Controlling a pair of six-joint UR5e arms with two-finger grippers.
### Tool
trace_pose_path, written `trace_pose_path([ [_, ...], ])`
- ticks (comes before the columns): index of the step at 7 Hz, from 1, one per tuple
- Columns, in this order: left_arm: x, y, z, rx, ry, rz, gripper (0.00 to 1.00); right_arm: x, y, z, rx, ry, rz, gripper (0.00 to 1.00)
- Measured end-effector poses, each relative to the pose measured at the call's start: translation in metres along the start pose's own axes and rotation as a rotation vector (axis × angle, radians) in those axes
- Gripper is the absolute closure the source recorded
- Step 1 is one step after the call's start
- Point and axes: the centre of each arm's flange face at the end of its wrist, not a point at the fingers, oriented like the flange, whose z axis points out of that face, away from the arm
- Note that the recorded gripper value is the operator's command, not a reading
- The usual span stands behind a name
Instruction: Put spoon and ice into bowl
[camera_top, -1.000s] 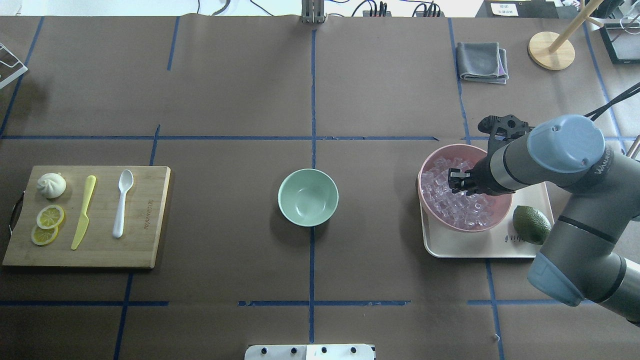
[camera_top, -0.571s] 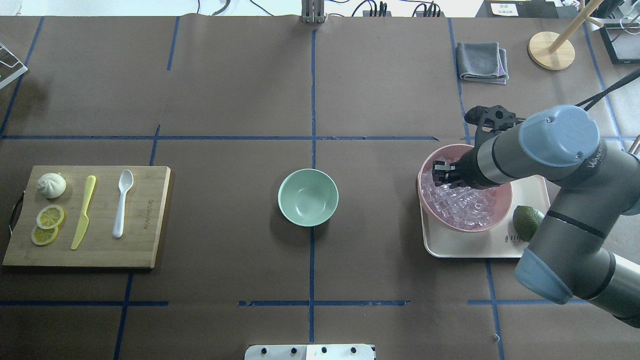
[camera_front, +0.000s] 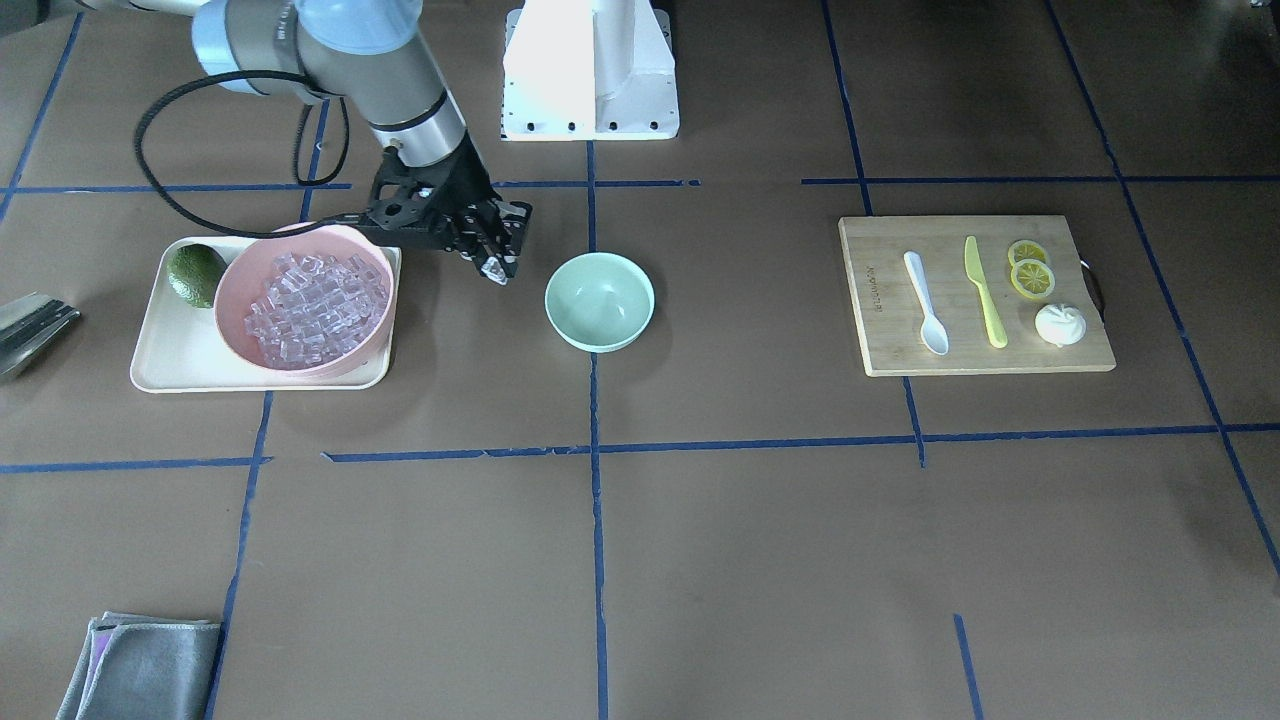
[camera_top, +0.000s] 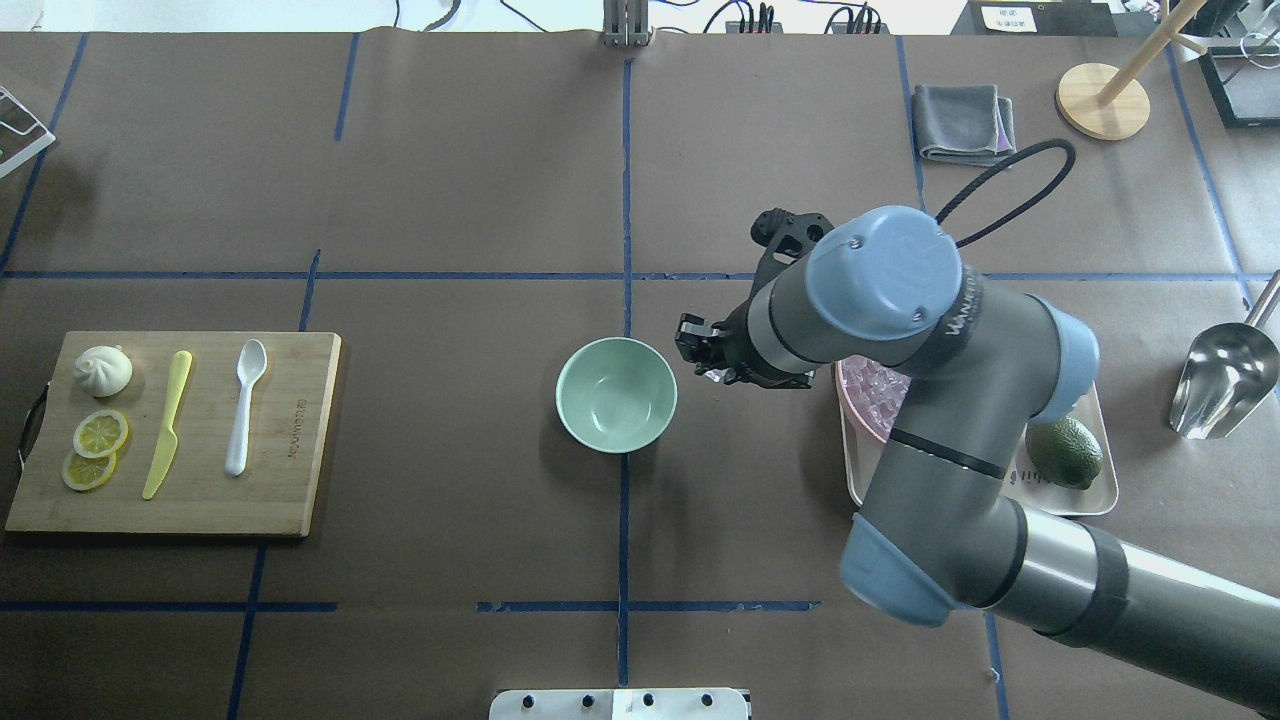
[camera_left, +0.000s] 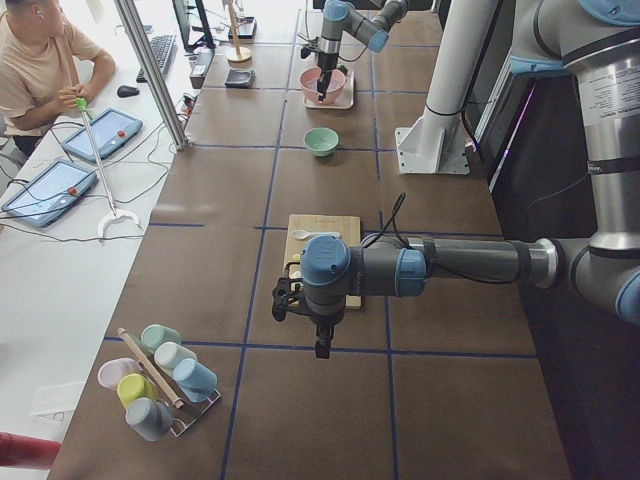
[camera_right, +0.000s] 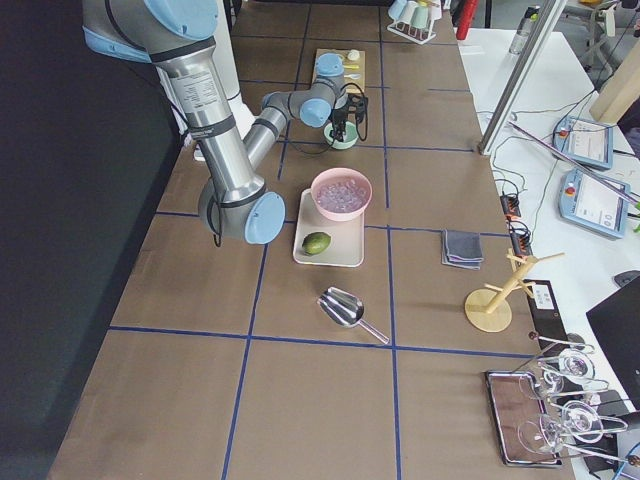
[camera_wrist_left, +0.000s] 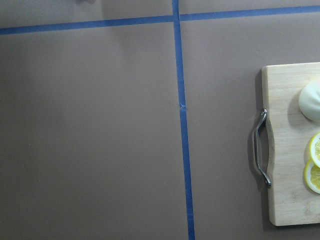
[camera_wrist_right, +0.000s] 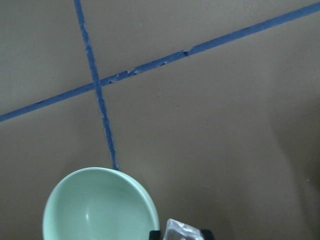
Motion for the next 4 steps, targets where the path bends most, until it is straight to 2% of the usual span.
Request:
trace_pose_path([
  [1,0.0,0.0,0.0,0.0,0.0,0.0,0.0,-0.025,0.01,0.013,0.001,-0.001,0.023,0.9],
  [2,0.0,0.0,0.0,0.0,0.0,0.001,0.0,-0.042,0.015,0.024,0.001,0.004,0.04,0.5],
  [3,0.001,-0.001,0.0,0.0,0.0,0.003,0.0,-0.049,0.019,0.032,0.003,0.012,0.044,0.3],
  [4,0.001,-0.001,0.0,0.003,0.0,0.008,0.0,-0.052,0.021,0.037,0.007,0.015,0.044,0.31],
])
